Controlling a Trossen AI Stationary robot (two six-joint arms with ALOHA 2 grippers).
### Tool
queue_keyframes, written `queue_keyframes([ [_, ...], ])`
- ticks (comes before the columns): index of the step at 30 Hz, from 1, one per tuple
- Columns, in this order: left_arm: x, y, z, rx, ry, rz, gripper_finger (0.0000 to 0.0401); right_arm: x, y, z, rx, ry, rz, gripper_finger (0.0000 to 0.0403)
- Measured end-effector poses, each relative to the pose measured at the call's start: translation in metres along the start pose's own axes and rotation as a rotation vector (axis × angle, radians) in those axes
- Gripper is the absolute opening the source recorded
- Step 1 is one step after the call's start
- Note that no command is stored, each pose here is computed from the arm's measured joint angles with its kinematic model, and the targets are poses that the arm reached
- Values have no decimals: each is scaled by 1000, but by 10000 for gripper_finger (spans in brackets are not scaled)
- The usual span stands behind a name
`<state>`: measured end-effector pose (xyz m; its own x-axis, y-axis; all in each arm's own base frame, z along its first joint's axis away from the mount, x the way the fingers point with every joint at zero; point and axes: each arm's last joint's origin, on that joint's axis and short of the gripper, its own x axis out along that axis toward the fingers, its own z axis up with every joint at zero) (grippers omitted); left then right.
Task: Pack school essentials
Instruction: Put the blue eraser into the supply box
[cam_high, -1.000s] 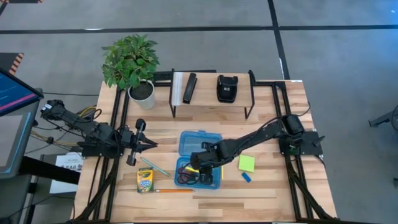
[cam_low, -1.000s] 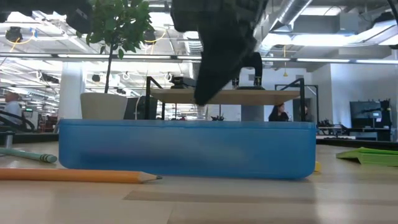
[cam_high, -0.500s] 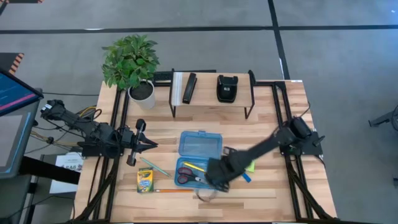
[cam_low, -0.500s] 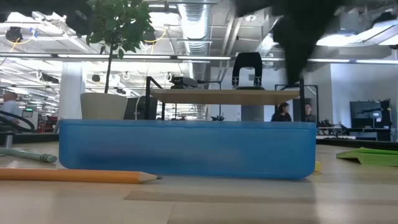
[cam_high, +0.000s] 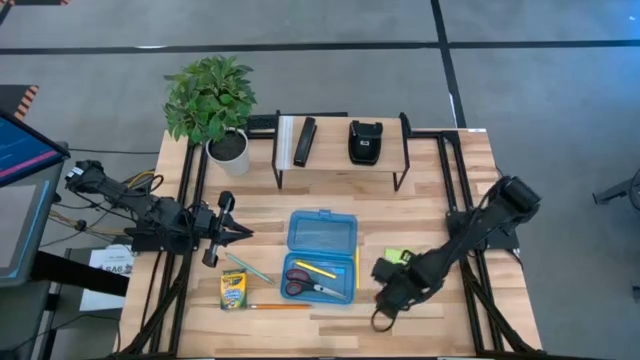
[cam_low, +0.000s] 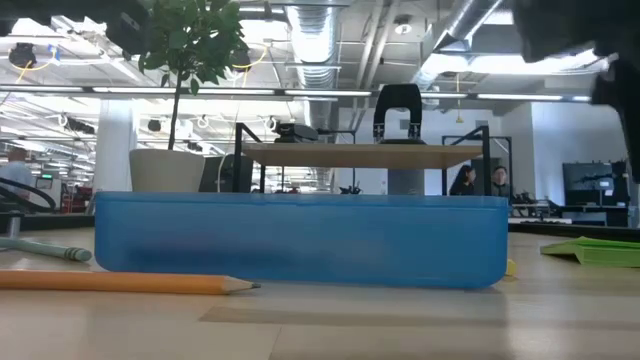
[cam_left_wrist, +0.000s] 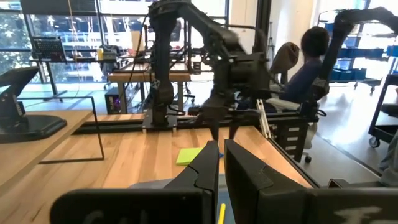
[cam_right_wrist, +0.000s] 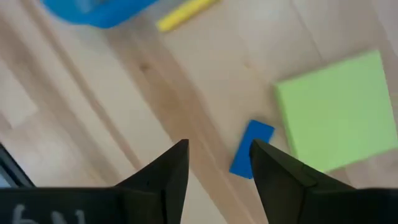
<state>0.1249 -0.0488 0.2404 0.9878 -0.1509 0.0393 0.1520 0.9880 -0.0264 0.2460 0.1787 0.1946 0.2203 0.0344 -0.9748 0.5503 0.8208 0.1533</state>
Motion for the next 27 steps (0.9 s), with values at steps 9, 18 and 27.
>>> queue_keyframes([
  [9,0,0,0,6,3,0,15,26,-29,-15,117,16,-15,191],
  [18,0,0,-1,5,6,-2,15,55,-23,-16,95,61,-55,191],
  [27,0,0,-1,-4,7,-2,15,60,-25,-18,116,99,-82,150],
])
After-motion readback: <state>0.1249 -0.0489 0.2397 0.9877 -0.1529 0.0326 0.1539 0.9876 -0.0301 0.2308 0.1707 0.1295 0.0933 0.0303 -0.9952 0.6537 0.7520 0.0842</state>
